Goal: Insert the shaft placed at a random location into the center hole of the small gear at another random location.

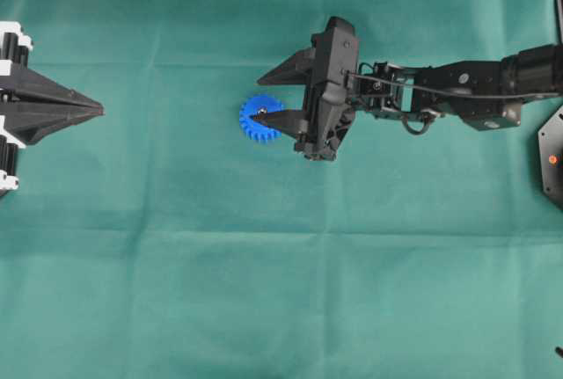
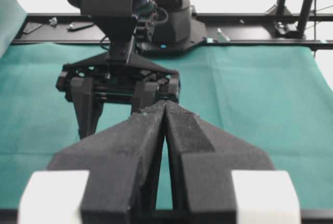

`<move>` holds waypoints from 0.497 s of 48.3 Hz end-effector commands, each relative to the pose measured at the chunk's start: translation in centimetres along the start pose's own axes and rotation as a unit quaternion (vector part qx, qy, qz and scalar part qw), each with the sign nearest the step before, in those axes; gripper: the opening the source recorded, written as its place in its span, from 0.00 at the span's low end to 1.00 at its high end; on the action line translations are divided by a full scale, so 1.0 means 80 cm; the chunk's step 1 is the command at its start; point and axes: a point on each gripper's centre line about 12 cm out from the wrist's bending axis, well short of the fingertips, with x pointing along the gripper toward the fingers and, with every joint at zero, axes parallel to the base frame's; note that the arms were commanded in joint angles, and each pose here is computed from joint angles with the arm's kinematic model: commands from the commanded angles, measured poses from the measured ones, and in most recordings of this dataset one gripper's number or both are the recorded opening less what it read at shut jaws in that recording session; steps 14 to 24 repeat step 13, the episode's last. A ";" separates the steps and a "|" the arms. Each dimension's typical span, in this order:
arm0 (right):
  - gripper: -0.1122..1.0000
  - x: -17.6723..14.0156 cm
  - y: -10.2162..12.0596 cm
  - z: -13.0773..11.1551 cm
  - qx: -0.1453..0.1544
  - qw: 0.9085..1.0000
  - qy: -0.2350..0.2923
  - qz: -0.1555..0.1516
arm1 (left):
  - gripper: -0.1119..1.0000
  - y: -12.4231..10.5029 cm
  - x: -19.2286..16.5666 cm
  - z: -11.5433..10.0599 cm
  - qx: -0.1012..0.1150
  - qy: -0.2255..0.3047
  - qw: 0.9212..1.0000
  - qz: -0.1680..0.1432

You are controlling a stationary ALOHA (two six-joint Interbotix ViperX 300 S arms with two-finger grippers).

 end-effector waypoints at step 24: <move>0.73 -0.013 0.002 0.014 0.008 1.000 -0.003 0.002 | 0.10 0.000 0.003 0.010 0.002 -0.009 1.000 0.001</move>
